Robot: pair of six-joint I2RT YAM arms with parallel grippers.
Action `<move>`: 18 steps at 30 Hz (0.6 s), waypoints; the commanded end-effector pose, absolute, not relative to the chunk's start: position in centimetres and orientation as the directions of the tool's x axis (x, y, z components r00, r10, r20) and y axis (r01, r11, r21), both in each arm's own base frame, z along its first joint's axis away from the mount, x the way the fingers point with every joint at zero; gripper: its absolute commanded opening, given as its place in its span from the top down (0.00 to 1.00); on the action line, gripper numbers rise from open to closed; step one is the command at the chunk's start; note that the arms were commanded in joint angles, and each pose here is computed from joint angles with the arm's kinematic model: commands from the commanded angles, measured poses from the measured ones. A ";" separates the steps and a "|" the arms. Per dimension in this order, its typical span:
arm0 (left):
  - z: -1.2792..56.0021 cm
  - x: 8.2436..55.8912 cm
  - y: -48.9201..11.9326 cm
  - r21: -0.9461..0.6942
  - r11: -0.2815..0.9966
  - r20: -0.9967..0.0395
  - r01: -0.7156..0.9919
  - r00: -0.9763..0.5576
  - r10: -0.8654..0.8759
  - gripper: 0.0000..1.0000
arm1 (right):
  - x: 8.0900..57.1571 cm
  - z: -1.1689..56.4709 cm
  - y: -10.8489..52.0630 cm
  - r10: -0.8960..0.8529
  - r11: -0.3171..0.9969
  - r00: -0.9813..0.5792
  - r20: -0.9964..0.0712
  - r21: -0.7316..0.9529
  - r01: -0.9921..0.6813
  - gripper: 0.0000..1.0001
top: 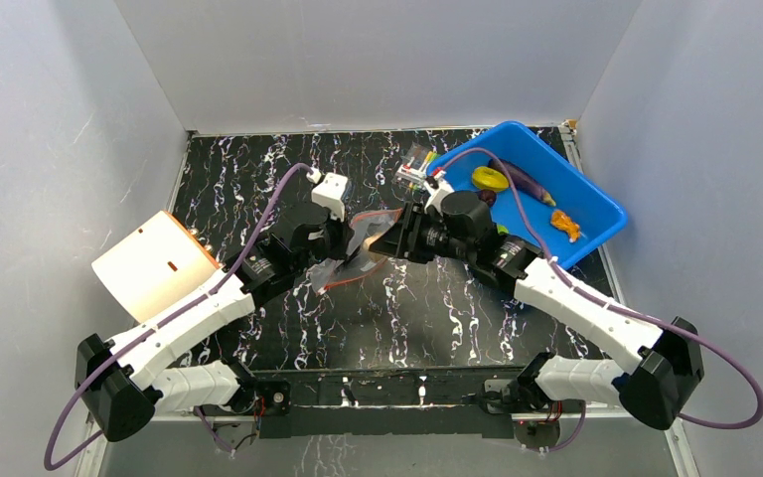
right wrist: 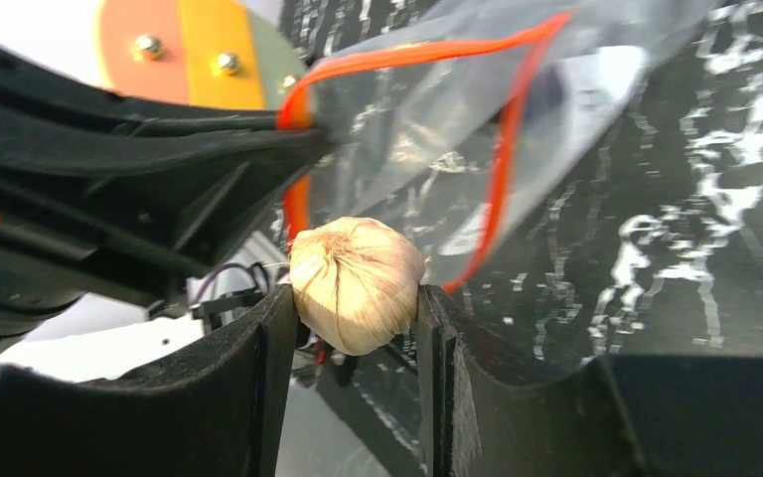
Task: Place the food in the zip-top bag and seal the zipper
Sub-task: Place the fake vegetable in the zipper food storage bag.
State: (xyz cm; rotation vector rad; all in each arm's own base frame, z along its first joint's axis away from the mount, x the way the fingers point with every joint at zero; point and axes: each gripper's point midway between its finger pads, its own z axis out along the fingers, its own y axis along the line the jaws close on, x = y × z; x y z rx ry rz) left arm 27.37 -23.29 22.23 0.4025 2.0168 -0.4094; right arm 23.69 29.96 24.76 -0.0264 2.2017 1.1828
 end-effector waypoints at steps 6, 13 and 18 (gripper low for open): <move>23.0 26.2 -23.5 -0.202 0.871 -0.878 0.449 -0.478 0.043 1.00 | 24.0 25.7 34.2 0.287 0.549 -0.794 -0.536 0.771 -0.322 0.69; 23.4 25.5 -22.8 -0.230 0.874 -0.875 0.429 -0.484 0.007 1.00 | 27.1 21.4 31.7 0.260 0.758 -0.735 -0.626 0.604 -0.246 0.63; 24.1 25.3 -22.9 -0.254 0.865 -0.878 0.433 -0.479 -0.018 1.00 | 28.8 19.9 30.3 0.193 0.842 -0.685 -0.702 0.477 -0.252 0.51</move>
